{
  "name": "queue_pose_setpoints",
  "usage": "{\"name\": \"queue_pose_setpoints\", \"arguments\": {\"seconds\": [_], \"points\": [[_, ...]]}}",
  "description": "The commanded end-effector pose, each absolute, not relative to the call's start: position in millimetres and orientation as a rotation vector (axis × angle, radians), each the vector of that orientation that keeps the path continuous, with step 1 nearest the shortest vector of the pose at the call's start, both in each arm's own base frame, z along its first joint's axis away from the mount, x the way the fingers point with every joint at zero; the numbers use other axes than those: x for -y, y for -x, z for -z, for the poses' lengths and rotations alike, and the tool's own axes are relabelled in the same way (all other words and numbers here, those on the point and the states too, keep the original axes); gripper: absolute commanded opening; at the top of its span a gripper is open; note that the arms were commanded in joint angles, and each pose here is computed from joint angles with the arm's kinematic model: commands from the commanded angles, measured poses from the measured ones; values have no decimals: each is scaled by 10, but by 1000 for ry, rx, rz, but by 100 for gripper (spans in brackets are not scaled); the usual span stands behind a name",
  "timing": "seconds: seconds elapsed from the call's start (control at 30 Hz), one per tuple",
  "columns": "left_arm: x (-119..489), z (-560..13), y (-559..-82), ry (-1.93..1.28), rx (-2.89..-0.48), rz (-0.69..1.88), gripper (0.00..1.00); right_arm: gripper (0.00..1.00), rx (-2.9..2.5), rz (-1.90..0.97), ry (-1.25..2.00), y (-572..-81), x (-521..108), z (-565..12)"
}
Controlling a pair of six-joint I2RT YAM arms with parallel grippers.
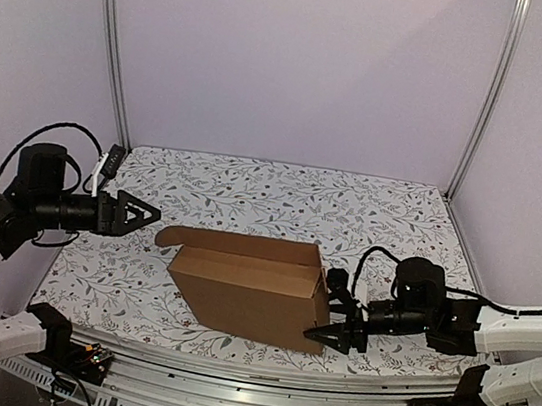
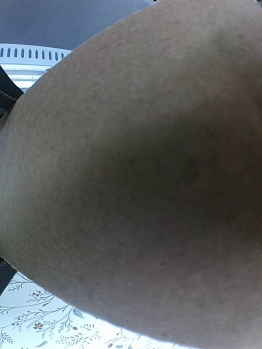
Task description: Fold the paper box
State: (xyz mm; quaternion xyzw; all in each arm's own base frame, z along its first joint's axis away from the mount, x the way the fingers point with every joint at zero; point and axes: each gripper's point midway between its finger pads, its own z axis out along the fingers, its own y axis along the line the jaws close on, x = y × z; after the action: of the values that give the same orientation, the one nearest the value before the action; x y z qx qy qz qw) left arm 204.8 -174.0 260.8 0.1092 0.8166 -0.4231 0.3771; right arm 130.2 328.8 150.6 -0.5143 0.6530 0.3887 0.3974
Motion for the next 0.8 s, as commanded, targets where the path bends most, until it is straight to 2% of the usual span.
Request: {"name": "queue_pose_setpoints", "arguments": {"seconds": [0.0, 0.13, 0.33, 0.77], "points": [[1706, -2578, -2088, -321, -2095, 1007, 98, 27, -1576, -1084, 1281, -1269, -3352, -1640], [1718, -2455, -2061, -351, -2138, 984, 96, 26, -1578, -1087, 1274, -1265, -3324, -1615], [1910, -2379, -2018, -427, -2172, 1017, 87, 26, -1564, -1082, 1262, -1265, -3292, -1652], [2137, -2302, -1935, -535, -2196, 957, 60, 25, -1585, -1078, 1249, -1280, -3273, -1604]]}}
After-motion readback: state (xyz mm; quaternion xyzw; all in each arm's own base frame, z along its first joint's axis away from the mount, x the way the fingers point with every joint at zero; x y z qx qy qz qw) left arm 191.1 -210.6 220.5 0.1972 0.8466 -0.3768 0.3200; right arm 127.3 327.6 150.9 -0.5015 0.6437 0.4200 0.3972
